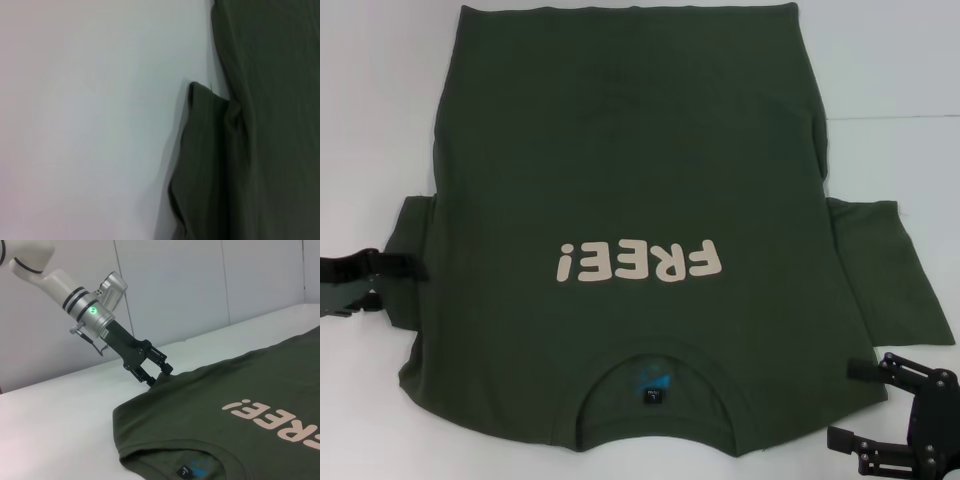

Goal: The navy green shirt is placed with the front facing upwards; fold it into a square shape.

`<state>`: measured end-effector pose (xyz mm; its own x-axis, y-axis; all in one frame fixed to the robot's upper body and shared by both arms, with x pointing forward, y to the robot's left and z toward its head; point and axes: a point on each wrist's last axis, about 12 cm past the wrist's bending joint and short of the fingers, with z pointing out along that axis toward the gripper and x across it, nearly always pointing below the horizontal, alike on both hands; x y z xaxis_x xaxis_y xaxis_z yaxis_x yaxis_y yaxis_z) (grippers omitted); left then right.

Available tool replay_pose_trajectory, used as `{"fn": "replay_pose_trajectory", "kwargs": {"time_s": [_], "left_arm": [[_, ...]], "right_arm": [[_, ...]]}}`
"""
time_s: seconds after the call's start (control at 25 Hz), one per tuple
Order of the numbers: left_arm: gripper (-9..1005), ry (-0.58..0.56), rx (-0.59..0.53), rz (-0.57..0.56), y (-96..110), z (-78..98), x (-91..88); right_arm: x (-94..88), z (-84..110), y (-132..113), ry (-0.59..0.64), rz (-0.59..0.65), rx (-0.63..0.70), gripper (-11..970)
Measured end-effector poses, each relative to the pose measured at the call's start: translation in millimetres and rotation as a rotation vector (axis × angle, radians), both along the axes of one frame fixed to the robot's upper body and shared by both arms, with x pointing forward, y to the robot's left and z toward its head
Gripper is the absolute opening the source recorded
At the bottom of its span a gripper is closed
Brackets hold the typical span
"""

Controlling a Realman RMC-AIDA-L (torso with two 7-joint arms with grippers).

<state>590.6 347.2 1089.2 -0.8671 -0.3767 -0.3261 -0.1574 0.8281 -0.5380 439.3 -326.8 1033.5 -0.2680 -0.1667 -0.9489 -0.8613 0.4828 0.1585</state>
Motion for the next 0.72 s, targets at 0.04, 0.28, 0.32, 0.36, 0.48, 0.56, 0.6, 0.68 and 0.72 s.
{"fn": "replay_pose_trajectory", "kwargs": {"time_s": [0.04,0.28,0.32,0.36,0.48,0.56,0.6,0.68,0.72], "left_arm": [[831,0.000,0.003,0.002,0.8,0.2,0.1],[830,0.007,0.021,0.003,3.0,-0.1,-0.1],[829,0.007,0.021,0.005,3.2,-0.2,0.0],[829,0.008,0.021,0.006,3.3,-0.1,0.0],[829,0.008,0.022,0.006,2.8,0.2,0.6],[828,0.005,0.024,0.004,1.9,1.0,2.0],[828,0.004,0.024,0.003,1.1,1.1,2.6],[828,0.003,0.023,-0.001,-1.4,1.0,3.9],[828,0.002,0.025,-0.004,-2.7,0.9,4.7]], "right_arm": [[0.0,0.0,0.0,0.000,0.000,0.000,927],[0.1,0.1,0.0,-0.001,-0.001,0.001,928],[0.2,0.1,0.0,-0.001,-0.001,0.001,928],[0.2,0.2,0.0,-0.001,-0.001,0.001,928],[0.8,0.5,0.1,-0.003,0.000,0.000,928],[1.0,0.7,0.2,-0.004,0.001,0.000,928],[1.1,0.7,0.3,-0.004,0.001,0.000,928],[1.2,0.9,0.4,-0.004,0.002,0.002,928],[1.1,1.1,0.5,-0.005,0.003,0.003,928]]}}
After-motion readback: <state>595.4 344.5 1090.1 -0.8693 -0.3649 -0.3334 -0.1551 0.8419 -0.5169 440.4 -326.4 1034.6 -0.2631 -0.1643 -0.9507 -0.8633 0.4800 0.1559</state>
